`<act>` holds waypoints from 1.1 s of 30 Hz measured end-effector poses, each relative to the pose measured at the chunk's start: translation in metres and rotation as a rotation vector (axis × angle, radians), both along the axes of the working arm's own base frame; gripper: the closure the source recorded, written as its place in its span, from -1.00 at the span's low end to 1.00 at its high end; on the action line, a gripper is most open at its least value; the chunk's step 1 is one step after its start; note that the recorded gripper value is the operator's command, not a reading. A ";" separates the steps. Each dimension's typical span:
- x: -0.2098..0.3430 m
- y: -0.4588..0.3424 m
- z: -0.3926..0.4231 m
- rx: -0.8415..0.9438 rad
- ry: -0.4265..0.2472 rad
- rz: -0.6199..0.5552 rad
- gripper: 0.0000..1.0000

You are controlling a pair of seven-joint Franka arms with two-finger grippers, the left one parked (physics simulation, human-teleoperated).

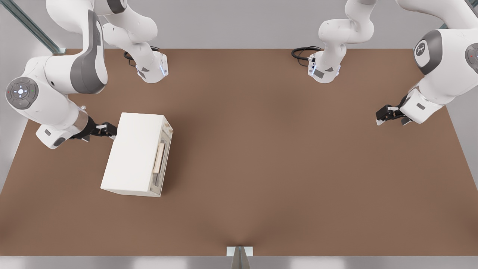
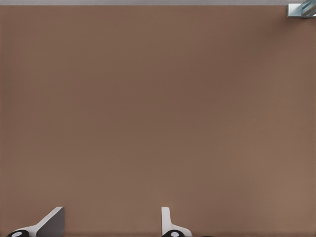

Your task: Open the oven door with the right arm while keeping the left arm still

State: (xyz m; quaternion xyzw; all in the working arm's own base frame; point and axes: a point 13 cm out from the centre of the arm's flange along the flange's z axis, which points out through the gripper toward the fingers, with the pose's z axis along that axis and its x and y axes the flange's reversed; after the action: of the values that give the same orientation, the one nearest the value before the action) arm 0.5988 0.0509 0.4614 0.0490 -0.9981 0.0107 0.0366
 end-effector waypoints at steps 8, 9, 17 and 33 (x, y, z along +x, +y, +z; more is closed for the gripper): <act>-0.011 0.100 -0.076 -0.352 0.099 0.246 0.09; -0.016 0.121 -0.092 -0.418 0.109 0.280 0.40; -0.024 0.166 -0.173 -0.687 0.099 0.203 1.00; 0.001 0.144 -0.237 -0.885 -0.062 -0.049 1.00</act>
State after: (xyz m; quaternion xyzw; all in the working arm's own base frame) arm 0.5998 0.1951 0.2243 0.0044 -0.8988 0.4377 0.0241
